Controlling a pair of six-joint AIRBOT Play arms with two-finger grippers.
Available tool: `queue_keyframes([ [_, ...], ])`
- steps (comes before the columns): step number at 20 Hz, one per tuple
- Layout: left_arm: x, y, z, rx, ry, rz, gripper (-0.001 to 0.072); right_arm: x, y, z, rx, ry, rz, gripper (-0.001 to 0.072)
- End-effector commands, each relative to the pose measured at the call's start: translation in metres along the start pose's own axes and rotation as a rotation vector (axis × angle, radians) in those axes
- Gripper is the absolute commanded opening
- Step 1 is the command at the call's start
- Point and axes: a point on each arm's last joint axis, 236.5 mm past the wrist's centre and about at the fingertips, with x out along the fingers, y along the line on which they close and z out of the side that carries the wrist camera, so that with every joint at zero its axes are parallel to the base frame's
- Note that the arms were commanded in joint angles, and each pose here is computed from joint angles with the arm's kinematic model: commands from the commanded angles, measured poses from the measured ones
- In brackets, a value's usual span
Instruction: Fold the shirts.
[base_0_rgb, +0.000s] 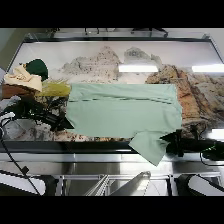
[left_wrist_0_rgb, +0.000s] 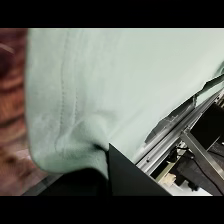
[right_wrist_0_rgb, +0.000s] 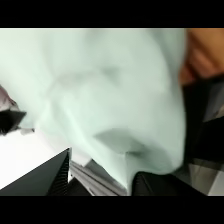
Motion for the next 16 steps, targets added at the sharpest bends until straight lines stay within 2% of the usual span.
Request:
queue_keyframes([
  [1,0.0,0.002,0.005,0.001,-0.02,0.007,0.0024,-0.001,-0.007,0.045,-0.053,-0.192,-0.042,0.0422],
  [2,0.0,0.002,0.005,0.001,-0.022,0.007,0.0024,0.002,-0.008,0.043,-0.066,-0.186,-0.054,0.0417],
  [3,0.0,0.002,0.005,0.001,-0.022,0.008,0.0024,0.006,-0.007,0.041,-0.086,-0.176,-0.065,0.0342],
  [4,0.0,0.002,0.005,0.001,-0.022,0.008,0.0024,0.01,-0.005,0.037,-0.099,-0.161,-0.069,0.031],
  [16,0.0,0.002,0.005,0.002,-0.022,0.008,0.0024,-0.015,-0.002,0.022,-0.157,-0.142,-0.073,0.0293],
])
